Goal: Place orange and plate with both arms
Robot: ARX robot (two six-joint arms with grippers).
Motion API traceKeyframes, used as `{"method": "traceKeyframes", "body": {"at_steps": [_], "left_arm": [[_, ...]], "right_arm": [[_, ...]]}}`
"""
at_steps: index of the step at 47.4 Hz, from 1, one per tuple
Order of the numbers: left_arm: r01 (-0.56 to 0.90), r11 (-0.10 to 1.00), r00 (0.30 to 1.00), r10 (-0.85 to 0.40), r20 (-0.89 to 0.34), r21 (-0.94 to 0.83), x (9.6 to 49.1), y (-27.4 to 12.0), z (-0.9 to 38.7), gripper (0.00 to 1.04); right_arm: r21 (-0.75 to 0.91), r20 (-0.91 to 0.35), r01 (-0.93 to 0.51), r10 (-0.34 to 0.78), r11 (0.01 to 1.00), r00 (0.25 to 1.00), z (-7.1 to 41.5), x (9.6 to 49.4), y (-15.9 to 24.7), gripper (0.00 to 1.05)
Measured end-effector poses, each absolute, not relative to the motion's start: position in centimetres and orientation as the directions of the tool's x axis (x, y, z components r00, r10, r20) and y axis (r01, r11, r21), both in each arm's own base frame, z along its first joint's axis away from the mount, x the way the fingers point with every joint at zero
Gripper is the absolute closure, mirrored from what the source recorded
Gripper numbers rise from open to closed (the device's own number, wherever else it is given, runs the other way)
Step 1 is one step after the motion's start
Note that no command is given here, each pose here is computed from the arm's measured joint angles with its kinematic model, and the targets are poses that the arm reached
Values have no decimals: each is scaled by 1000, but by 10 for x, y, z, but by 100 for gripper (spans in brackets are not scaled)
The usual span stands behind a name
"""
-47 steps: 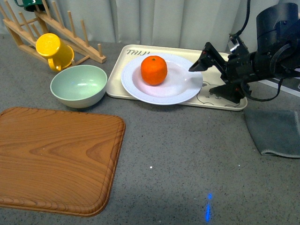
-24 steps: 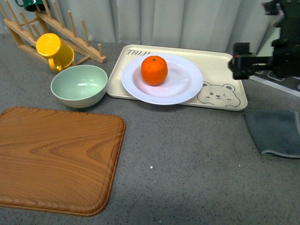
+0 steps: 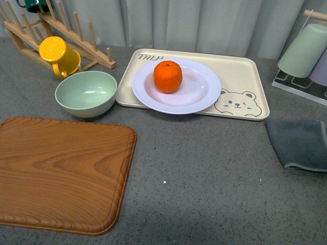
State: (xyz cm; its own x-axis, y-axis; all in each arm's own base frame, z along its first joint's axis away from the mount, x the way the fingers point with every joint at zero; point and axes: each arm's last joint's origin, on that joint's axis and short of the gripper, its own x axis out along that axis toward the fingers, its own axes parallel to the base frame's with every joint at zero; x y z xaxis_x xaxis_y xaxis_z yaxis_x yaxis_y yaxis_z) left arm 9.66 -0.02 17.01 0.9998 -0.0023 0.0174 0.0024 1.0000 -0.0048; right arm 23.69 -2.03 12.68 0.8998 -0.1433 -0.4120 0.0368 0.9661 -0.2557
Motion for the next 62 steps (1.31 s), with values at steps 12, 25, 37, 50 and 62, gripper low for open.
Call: {"method": "traceKeyframes", "body": {"at_steps": [12, 25, 37, 50, 62], "left_arm": [[3, 1000, 1000, -3, 17, -5, 97, 0, 170, 6], [2, 1000, 1000, -2, 17, -5, 97, 0, 170, 6], [2, 1000, 1000, -2, 18, -5, 97, 0, 170, 6], [2, 1000, 1000, -2, 19, -5, 97, 0, 170, 6], [2, 1000, 1000, -2, 18, -5, 97, 0, 170, 6]], "right_arm": [[-224, -383, 27, -113, 974, 917, 138, 184, -20, 9], [-127, -239, -1, -30, 992, 971, 135, 180, -19, 20], [-21, -18, 29, -30, 999, 999, 150, 159, -9, 66], [-11, -10, 3, -3, 1000, 1000, 163, 140, 0, 104], [-10, 1, 3, -3, 1000, 1000, 167, 129, 0, 104]]}}
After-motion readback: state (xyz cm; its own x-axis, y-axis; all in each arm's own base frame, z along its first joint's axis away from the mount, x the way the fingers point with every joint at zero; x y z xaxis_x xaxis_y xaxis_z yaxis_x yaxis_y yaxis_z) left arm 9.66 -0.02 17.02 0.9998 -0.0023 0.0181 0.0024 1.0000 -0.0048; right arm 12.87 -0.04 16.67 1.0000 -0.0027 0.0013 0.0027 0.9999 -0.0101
